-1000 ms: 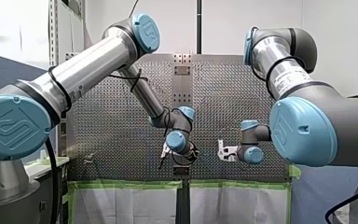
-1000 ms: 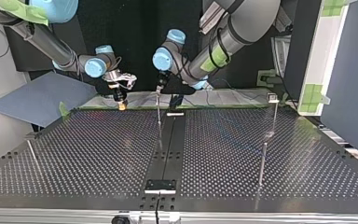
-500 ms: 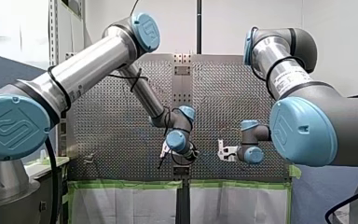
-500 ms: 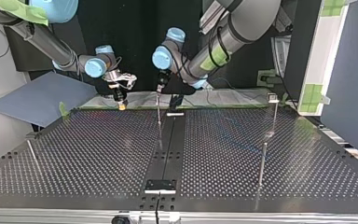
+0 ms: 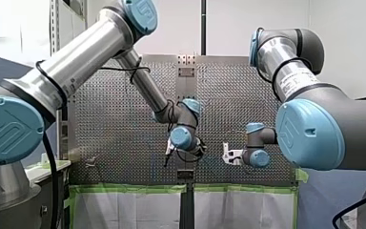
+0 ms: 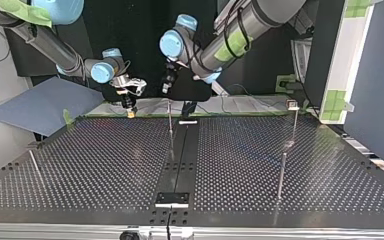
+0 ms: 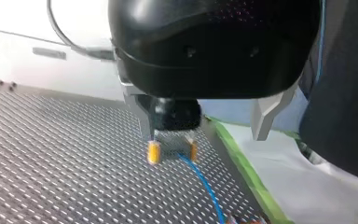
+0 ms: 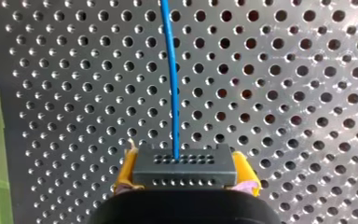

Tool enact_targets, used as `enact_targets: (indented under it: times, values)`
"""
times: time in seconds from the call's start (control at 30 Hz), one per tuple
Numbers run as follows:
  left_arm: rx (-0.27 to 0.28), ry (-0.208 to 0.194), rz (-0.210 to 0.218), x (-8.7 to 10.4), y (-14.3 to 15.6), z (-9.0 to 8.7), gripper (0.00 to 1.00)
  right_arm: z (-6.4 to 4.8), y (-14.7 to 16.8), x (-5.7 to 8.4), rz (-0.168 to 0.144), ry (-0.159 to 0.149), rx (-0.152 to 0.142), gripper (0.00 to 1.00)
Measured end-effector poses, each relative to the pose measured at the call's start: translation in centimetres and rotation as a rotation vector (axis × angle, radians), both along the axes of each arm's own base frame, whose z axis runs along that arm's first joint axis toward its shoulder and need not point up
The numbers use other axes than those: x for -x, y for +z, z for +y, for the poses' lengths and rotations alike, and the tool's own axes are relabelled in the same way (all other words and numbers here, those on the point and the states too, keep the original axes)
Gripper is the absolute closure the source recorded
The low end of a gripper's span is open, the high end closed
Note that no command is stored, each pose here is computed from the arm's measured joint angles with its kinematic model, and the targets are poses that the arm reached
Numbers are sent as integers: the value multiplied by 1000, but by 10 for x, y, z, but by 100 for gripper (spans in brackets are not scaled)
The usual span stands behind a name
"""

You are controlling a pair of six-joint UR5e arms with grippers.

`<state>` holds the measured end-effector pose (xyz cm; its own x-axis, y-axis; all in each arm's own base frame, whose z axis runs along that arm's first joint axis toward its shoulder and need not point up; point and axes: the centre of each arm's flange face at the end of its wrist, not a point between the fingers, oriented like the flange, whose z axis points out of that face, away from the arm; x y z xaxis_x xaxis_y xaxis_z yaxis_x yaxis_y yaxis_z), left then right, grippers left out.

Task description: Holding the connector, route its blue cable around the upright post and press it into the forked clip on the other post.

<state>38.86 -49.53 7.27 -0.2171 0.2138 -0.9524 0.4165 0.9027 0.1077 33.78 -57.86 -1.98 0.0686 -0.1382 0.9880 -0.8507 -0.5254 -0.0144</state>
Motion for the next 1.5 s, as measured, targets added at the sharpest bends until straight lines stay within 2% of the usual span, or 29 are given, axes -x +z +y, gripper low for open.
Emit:
enact_targets:
  times: [0.23, 0.37, 0.57, 0.83, 1.07, 1.2, 1.33, 1.5]
  values:
    - [62, 21, -40, 21, 21, 2, 0, 1, -1, 0, -2, -1, -9, 100]
    - [112, 46, -64, 30, 35, 8, 0, 1, -1, 0, -4, -2, -13, 100]
    - [188, 56, -89, 41, 53, 17, 0, 1, -1, 0, -5, -2, -17, 100]
    - [264, 52, -125, 54, 74, 28, 0, 2, -1, 0, -6, -2, -20, 100]
    - [364, 38, -146, 68, 92, 39, 0, 2, -1, 0, -11, -3, -23, 100]
    - [401, 32, -162, 76, 101, 45, 0, 1, -1, 1, -11, -6, -23, 100]
    - [428, 27, -181, 84, 110, 50, 0, 0, -1, 3, -10, -21, -21, 100]
    - [463, 20, -206, 97, 121, 60, 0, -5, -1, 11, -2, -65, -18, 100]
